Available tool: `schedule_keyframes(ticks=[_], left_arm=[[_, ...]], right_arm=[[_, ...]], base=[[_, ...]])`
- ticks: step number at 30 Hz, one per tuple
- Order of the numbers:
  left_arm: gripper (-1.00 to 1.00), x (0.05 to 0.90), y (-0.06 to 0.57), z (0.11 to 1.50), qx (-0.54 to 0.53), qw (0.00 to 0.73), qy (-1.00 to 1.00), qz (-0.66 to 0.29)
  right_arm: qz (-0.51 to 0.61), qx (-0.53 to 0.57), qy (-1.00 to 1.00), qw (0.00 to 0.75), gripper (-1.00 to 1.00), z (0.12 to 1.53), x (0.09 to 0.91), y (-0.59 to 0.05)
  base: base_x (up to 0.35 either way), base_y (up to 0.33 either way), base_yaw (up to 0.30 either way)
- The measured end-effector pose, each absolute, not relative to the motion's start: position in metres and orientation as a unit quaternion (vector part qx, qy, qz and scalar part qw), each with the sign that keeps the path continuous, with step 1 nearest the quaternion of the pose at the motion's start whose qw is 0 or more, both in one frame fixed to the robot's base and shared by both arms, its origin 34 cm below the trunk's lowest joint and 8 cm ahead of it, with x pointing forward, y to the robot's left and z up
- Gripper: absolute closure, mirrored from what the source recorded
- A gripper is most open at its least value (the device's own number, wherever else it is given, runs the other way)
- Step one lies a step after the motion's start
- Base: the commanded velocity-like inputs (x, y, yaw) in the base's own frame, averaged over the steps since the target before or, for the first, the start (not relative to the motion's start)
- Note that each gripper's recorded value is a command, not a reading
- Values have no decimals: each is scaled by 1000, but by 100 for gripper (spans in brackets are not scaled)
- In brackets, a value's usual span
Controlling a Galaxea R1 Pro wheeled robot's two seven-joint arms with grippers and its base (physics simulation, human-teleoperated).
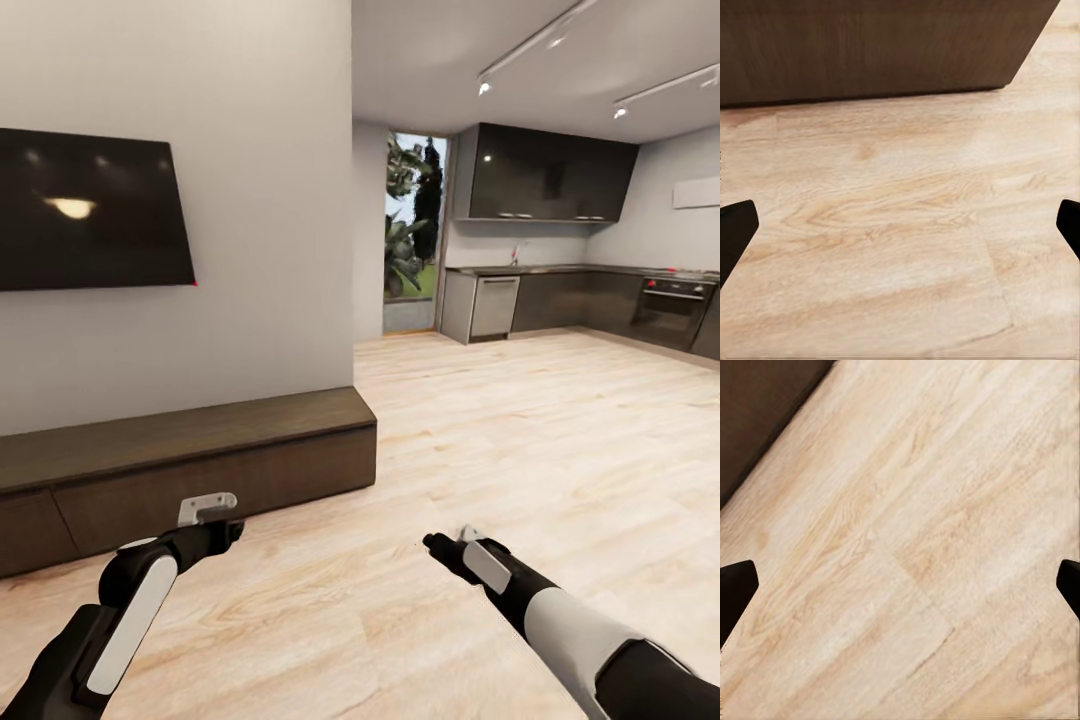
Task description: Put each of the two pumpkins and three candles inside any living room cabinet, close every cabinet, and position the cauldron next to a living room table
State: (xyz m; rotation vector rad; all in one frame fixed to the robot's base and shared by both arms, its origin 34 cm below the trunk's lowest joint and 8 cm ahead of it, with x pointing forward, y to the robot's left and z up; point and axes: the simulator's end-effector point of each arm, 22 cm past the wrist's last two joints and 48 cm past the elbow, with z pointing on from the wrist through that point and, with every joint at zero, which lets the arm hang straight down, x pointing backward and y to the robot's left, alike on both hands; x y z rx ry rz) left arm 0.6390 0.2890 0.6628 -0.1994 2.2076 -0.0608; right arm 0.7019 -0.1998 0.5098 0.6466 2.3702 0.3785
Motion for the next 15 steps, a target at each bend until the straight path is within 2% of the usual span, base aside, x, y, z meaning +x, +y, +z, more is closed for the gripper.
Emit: schedule_keyframes(ticks=[6,15], left_arm=[[-100,636,287,658,-73,425,902,-23],[-100,635,286,650,-76,414,907,-28]], right_arm=[[147,303,893,297,-100,493,687,-237],[144,308,893,294,-100,486,686,-245]], base=[[0,0,-65],[0,0,-155]])
